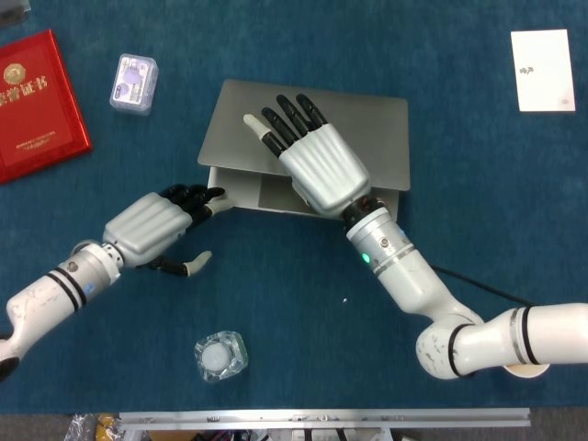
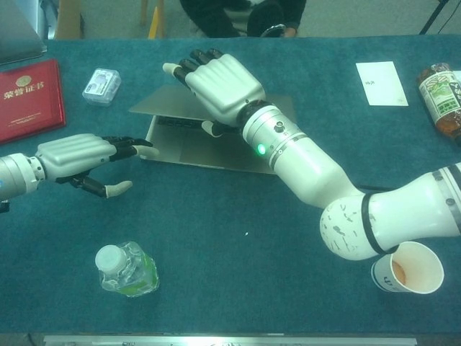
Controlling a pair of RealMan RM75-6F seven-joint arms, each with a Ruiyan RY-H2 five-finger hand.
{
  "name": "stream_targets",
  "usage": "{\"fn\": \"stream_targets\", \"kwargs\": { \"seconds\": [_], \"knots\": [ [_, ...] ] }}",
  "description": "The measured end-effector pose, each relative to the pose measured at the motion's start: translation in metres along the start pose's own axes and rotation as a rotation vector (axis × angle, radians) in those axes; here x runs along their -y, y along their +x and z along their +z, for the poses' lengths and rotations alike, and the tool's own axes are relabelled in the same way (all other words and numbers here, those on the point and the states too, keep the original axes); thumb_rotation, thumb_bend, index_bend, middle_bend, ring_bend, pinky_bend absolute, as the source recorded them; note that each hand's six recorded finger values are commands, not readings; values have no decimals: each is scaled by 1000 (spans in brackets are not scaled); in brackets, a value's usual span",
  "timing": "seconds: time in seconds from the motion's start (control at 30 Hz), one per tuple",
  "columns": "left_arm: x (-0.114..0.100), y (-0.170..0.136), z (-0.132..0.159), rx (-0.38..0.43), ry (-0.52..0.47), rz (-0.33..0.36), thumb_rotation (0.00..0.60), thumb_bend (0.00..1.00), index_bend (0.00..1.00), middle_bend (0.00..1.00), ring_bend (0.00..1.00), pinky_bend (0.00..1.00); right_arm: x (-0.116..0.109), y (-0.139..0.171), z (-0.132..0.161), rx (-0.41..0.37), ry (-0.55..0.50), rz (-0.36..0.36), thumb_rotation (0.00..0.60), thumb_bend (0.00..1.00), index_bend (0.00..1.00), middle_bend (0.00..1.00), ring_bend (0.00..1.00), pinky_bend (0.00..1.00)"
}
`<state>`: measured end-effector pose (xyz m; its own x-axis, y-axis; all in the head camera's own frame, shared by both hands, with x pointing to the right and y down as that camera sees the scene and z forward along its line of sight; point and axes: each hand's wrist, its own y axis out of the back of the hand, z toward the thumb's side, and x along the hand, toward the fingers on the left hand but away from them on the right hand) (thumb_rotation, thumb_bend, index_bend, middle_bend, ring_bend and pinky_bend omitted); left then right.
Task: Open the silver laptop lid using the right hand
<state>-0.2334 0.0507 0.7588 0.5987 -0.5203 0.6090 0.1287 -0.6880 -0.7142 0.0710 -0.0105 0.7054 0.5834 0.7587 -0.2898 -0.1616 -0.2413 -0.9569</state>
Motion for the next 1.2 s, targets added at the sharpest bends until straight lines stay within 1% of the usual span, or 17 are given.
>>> {"fn": "stream_targets", "kwargs": {
  "seconds": [0.5, 0.9, 1.2],
  "knots": [
    [4, 21, 1, -31, 0, -31, 194, 417, 46, 15, 0, 70, 0, -2, -1, 0, -4, -1, 600, 270, 86, 134, 12, 110],
    [14, 21, -1, -45, 1, -59, 191, 417, 47, 20, 0, 70, -5, -4, -7, 12, -4, -16, 600, 270, 86, 134, 12, 109],
    [16, 22, 0, -41, 2, -62, 193, 416, 47, 20, 0, 70, -14, -6, -22, 44, -5, -36, 600, 270, 86, 134, 12, 110]
  ]
}}
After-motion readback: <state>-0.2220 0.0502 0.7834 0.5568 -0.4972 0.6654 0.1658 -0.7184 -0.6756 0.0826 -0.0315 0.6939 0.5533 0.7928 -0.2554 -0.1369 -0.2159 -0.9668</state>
